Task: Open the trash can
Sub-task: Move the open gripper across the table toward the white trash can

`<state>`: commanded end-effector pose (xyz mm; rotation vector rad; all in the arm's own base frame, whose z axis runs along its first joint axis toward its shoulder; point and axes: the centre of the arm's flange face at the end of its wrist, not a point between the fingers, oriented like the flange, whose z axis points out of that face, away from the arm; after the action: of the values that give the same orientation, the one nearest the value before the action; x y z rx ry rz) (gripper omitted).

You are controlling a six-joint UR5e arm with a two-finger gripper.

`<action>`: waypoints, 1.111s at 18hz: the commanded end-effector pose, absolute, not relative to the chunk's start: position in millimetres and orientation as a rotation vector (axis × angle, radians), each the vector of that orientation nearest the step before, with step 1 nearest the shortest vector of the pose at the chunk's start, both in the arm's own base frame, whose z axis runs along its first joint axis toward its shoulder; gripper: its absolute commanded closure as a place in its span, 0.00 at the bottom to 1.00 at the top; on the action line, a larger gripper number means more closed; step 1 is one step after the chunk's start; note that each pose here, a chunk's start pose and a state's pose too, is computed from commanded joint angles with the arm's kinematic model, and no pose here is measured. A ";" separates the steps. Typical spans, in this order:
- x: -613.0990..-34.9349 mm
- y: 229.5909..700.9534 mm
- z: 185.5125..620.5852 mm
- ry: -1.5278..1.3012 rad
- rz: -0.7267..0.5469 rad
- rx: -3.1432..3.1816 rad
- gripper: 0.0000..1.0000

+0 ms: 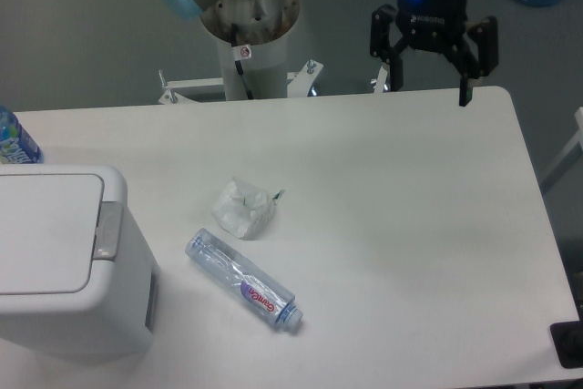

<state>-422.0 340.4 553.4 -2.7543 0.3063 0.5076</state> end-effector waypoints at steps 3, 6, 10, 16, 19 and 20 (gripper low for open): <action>-421.5 341.0 553.4 0.306 0.507 -2.754 0.00; -423.4 343.6 553.4 0.207 0.487 -2.753 0.00; -425.8 361.7 558.8 0.047 0.455 -2.736 0.00; -393.2 410.0 557.9 -0.166 0.378 -2.674 0.00; -375.2 438.7 556.2 -0.277 0.352 -2.612 0.00; -366.7 449.3 554.8 -0.288 0.337 -2.603 0.00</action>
<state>-366.7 449.3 554.8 -2.6028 -0.2884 0.3373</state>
